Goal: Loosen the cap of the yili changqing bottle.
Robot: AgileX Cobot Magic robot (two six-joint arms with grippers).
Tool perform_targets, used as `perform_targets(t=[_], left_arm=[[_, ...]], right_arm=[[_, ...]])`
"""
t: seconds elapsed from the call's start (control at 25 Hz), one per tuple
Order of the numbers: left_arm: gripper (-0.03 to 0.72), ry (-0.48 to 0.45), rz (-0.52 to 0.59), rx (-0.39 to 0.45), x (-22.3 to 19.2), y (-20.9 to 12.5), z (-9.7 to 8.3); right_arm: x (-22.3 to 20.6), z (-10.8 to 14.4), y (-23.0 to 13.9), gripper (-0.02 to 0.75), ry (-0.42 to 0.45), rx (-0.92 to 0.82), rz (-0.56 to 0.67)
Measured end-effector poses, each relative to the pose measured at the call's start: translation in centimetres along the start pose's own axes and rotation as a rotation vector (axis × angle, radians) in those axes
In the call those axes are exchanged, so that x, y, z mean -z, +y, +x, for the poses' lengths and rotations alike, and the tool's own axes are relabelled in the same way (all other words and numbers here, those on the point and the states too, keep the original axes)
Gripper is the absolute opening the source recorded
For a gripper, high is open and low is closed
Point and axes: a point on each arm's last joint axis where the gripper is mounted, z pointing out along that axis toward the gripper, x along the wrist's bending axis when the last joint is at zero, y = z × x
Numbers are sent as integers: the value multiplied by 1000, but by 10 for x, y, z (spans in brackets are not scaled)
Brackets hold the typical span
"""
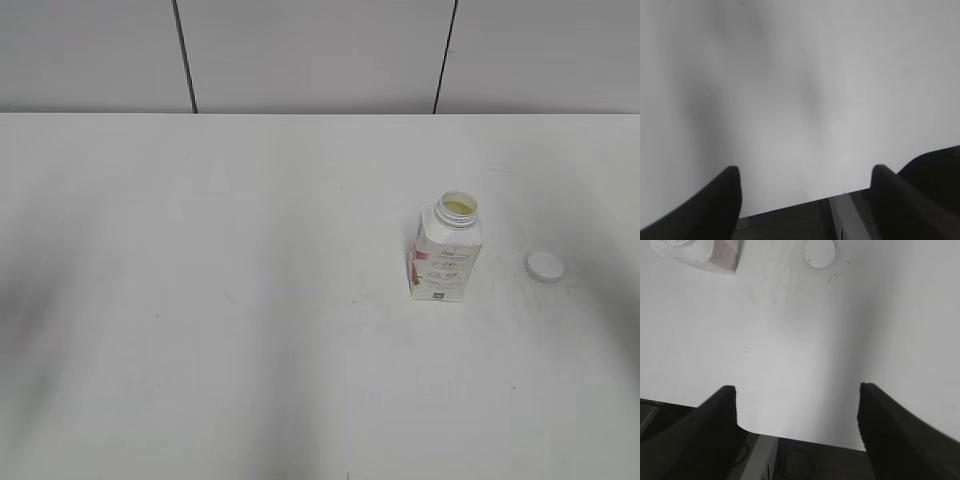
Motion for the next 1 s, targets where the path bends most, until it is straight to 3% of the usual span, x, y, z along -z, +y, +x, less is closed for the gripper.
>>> perform_targets(t=[0.4,1.0], left_arm=[[491,-43,-310,46,47,-62,-5],[489,-53,-574,59,57,-128,-9]], right_arm=[[11,10,-60,594,-8,4,-54],[29,23,-132,593,-41,26,-271]])
